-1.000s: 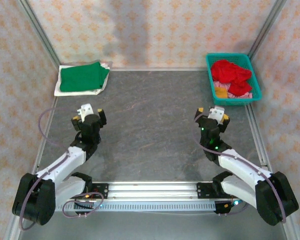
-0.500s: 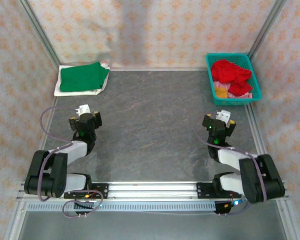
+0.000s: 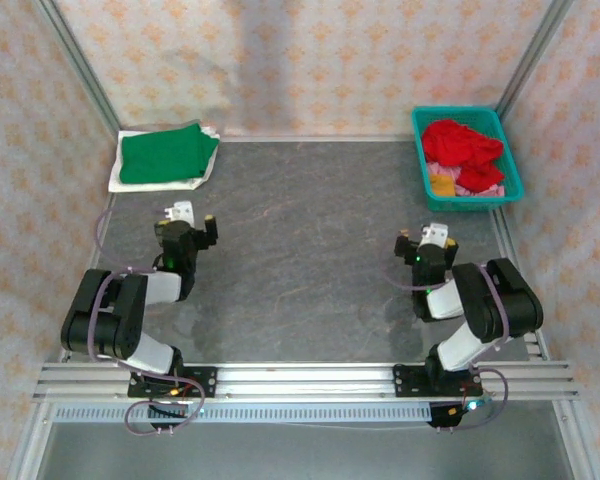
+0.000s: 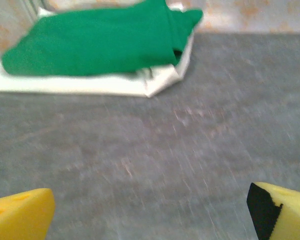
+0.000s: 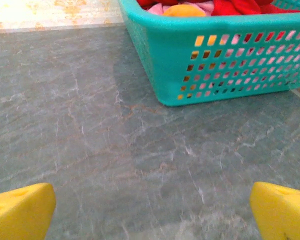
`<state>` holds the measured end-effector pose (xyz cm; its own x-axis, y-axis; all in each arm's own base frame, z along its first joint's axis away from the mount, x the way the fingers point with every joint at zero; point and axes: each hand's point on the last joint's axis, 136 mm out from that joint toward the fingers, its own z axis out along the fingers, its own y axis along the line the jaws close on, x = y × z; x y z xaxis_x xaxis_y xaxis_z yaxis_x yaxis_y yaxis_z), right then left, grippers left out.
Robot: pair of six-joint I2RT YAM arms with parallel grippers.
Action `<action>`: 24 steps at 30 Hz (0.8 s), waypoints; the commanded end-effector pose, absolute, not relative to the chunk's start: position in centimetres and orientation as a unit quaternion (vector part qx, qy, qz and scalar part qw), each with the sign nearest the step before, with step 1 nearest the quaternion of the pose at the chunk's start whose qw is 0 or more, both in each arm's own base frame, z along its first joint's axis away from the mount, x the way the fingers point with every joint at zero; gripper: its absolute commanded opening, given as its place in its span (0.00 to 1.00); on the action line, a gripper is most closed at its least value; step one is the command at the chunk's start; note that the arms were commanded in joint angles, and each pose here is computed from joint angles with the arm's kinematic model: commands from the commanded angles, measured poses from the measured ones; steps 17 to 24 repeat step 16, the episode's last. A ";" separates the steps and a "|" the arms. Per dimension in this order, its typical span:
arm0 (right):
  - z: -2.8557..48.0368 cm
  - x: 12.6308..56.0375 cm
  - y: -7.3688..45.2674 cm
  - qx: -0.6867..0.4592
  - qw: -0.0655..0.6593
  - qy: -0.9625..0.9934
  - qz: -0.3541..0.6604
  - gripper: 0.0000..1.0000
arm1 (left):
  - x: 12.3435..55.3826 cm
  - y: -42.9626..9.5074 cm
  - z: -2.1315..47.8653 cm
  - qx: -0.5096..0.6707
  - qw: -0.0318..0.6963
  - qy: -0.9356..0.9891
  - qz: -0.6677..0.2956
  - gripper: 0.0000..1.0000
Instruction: Fold and stack the t-shirts
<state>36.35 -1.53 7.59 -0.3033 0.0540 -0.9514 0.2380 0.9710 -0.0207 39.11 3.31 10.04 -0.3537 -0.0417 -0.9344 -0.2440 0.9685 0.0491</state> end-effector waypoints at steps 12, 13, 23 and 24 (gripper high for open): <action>9.1 39.6 -2.3 0.108 0.568 0.816 -0.013 0.99 | 39.2 2.9 9.5 -0.083 0.547 0.828 0.089 1.00; 9.1 39.6 -2.3 0.108 0.567 0.816 -0.013 0.99 | 39.2 3.0 9.5 -0.084 0.547 0.828 0.090 1.00; 9.1 39.6 -2.3 0.107 0.567 0.817 -0.013 0.99 | 39.1 3.0 9.5 -0.084 0.548 0.828 0.090 1.00; 9.1 39.6 -2.3 0.107 0.567 0.817 -0.013 0.99 | 39.1 3.0 9.5 -0.084 0.548 0.828 0.090 1.00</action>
